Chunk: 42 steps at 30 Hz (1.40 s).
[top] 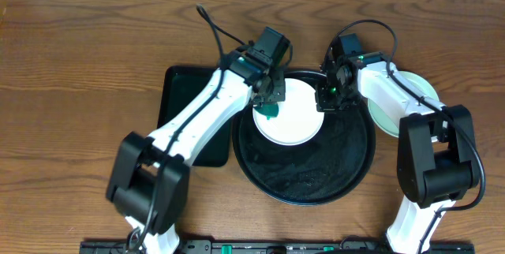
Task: Clean dirty plates on tray and stack at the side
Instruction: 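Carry the sponge right over the white plate, left gripper, then rub the sponge on the white plate's green smear, left gripper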
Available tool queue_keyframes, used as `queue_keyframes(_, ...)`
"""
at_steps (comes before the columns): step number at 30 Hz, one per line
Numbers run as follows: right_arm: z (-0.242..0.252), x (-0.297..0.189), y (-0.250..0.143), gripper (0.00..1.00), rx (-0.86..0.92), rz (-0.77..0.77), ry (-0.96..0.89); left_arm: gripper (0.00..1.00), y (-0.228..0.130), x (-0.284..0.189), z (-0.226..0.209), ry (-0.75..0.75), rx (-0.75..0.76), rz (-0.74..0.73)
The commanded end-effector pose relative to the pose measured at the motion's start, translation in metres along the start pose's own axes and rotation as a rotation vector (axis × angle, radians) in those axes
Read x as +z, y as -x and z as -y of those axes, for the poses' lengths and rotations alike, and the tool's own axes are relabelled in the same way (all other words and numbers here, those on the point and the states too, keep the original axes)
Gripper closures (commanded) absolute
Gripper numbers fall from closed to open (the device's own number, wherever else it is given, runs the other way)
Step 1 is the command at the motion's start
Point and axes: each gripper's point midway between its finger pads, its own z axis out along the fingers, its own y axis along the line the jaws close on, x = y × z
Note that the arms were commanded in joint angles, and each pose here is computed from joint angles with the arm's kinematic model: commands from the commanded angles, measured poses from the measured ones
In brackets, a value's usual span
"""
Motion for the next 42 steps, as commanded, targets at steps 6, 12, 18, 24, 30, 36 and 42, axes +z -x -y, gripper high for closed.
queue_keyframes(6, -0.004, 0.002, -0.003, 0.99, 0.011, -0.008, 0.004, 0.93, -0.011, 0.026, 0.001, 0.041, -0.022, -0.051)
queue_keyframes(12, -0.004, 0.002, -0.003, 0.99, 0.011, -0.008, 0.004, 0.93, -0.013, 0.042, -0.009, 0.092, -0.079, -0.063)
queue_keyframes(18, -0.004, 0.002, -0.003, 0.99, 0.010, -0.008, 0.004, 0.93, -0.015, 0.052, -0.010, 0.100, -0.088, -0.072)
queue_keyframes(24, -0.004, 0.001, -0.002, 0.81, 0.005, -0.004, 0.005, 0.93, -0.012, 0.060, -0.012, 0.110, -0.087, -0.062)
queue_keyframes(30, -0.003, 0.002, 0.000, 0.83, 0.000, 0.002, -0.002, 0.93, -0.009, 0.060, -0.017, 0.138, -0.085, -0.042)
queue_keyframes(36, 0.000, 0.002, 0.001, 0.91, -0.004, 0.010, -0.027, 0.93, -0.009, 0.060, -0.017, 0.138, -0.085, -0.042)
queue_keyframes(42, 0.000, 0.002, 0.001, 0.99, -0.004, 0.010, -0.027, 0.93, -0.009, 0.060, -0.017, 0.139, -0.085, -0.042)
